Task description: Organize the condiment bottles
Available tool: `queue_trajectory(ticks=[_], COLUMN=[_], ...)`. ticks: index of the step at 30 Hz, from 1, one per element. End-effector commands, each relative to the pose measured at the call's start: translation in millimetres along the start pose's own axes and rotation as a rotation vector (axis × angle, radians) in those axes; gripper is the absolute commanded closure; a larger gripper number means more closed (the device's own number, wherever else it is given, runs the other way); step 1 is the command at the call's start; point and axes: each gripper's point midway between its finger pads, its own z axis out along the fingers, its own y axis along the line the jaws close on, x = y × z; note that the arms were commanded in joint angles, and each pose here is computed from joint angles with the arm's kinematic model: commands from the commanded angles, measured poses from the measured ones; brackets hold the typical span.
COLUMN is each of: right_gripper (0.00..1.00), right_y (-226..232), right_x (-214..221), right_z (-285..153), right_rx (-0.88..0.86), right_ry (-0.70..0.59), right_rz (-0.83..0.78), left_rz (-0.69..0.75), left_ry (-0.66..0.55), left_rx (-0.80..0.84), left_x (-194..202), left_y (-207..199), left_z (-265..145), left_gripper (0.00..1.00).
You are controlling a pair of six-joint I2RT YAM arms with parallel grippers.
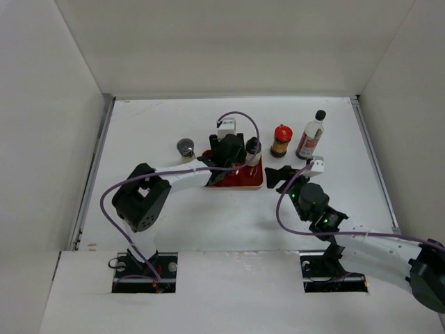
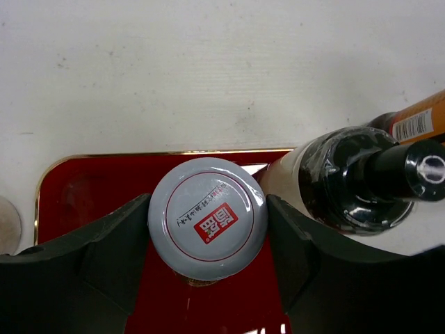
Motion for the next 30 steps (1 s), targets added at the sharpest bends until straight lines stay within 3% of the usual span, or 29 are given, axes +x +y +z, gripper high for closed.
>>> queue_trajectory(ticks=[1, 9, 15, 19, 25, 30], right_gripper=[0.25, 0.25, 0.25, 0.25, 0.25, 0.25], right_y=[6.1, 7.7, 8.2, 7.9, 9.0, 9.1], right_x=[-17.7, -11.2, -11.2, -10.3, -11.8, -11.5], right_z=[0.2, 3.1, 3.3, 3.6, 3.8, 4.2], right_rx=[-0.019, -0.023, -0.024, -0.022, -0.025, -0.024], right_ry=[-0.06, -0.04, -0.039, -0.037, -0.04, -0.039], right_rz=[0.044, 0.033, 0.034, 0.033, 0.035, 0.034], left_rz=[-0.118, -0.095, -0.077, -0.091, -0.135, -0.153], left_ry=[-0.197, -0.203, -0.204, -0.227, -0.31, -0.3], left_rx=[0.087, 0.067, 0.041, 0.059, 0.115, -0.001], left_x=[-75.6, -67.8, -61.7, -70.3, -100.6, -100.7], left_y=[-30.2, -26.9, -20.4, -22.4, -17.3, 51.4], left_z=[-0.8, 8.4, 5.6, -7.2, -51.9, -83.1], left_gripper=[0.68, 0.64, 0.28, 0.14, 0.15, 0.22])
